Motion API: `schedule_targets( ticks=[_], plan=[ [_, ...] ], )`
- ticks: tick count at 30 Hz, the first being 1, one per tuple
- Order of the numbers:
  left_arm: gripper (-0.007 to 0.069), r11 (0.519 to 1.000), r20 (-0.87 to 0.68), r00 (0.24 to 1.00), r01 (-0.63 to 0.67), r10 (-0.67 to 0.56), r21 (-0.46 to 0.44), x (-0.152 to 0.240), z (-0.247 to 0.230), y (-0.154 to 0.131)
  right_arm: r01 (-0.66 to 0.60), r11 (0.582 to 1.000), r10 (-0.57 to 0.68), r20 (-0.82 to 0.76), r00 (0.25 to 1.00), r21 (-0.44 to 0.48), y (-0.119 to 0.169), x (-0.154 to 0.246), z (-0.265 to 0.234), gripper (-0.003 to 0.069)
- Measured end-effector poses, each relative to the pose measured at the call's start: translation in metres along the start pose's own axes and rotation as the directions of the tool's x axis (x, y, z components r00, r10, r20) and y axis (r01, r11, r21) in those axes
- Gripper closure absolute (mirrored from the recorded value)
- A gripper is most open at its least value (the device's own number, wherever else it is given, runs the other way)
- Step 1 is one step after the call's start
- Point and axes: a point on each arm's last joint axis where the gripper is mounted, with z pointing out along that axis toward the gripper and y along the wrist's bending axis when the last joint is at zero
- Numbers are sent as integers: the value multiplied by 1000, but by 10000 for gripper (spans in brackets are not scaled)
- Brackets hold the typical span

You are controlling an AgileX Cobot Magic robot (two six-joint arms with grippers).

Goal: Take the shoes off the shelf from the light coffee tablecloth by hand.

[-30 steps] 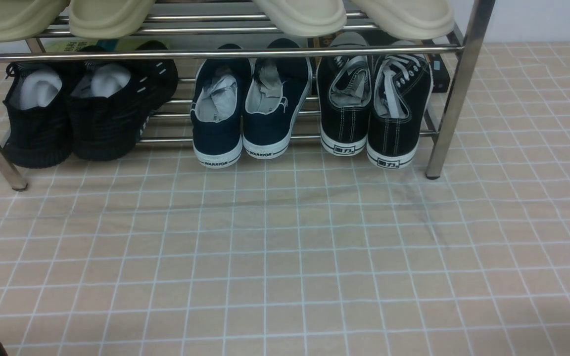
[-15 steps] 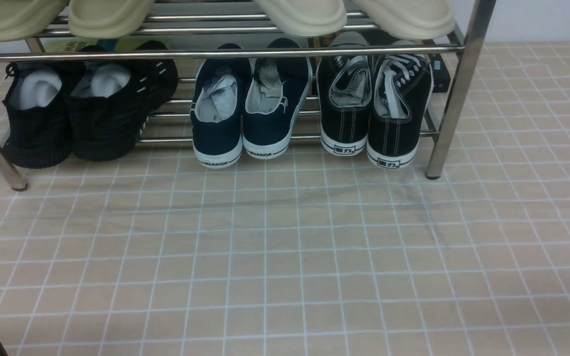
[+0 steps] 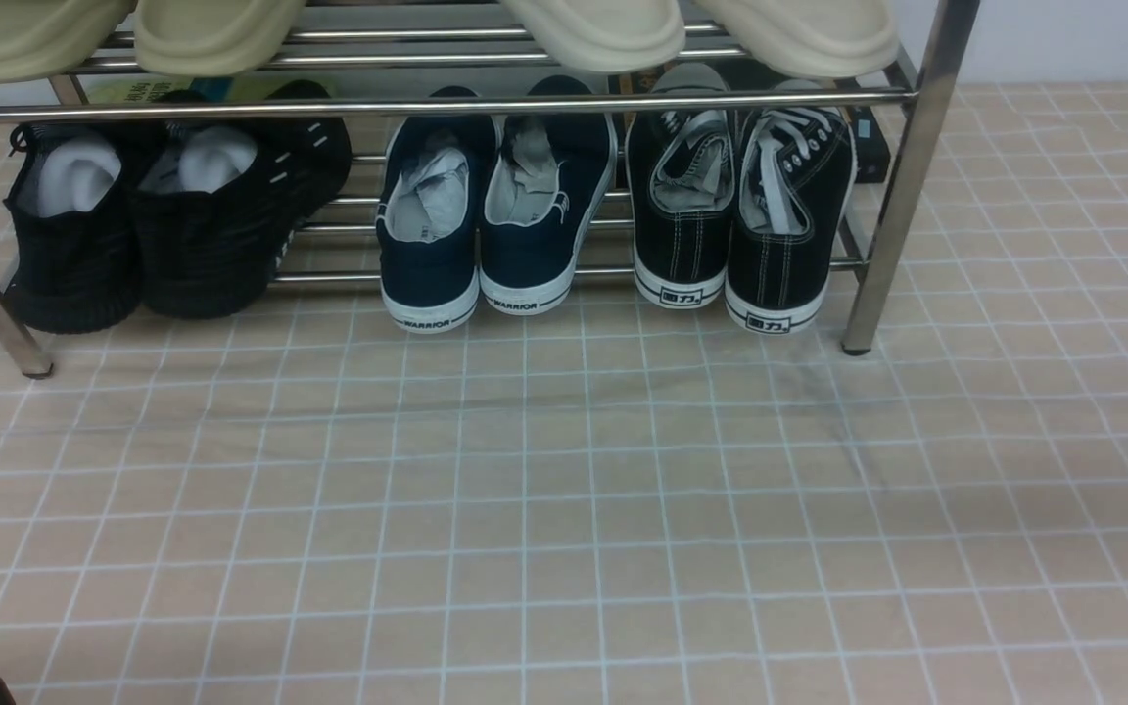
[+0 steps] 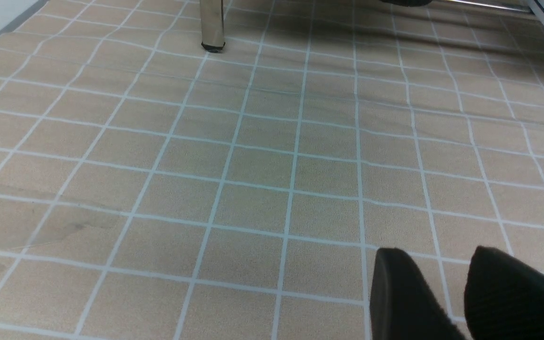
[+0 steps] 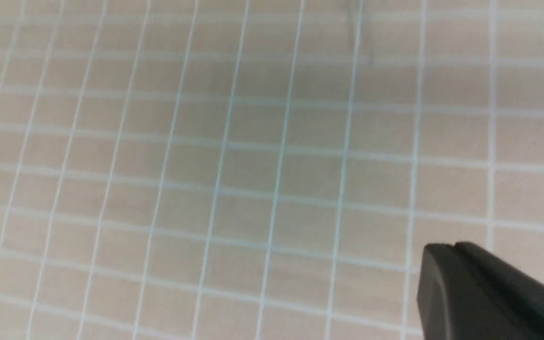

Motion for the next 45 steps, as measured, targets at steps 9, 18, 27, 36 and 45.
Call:
schedule_targets(
  ticks=[9,18,27,36,45],
  plan=[
    [385,1000,0,1000,0,0,0,0,0,0,147,963,-187,-166,968,-226,58,-52,64,641],
    [385,1000,0,1000,0,0,0,0,0,0,246,963,-258,-100,961,-113,115,-134,103,503],
    [385,1000,0,1000,0,0,0,0,0,0,197,979,-197,16,980,-49,135,-201,143,228],
    [385,1000,0,1000,0,0,0,0,0,0,220,975,-215,95,972,-36,137,-221,173,170],
    [385,1000,0,1000,0,0,0,0,0,0,274,962,-274,108,956,11,130,-223,196,168]
  ],
)
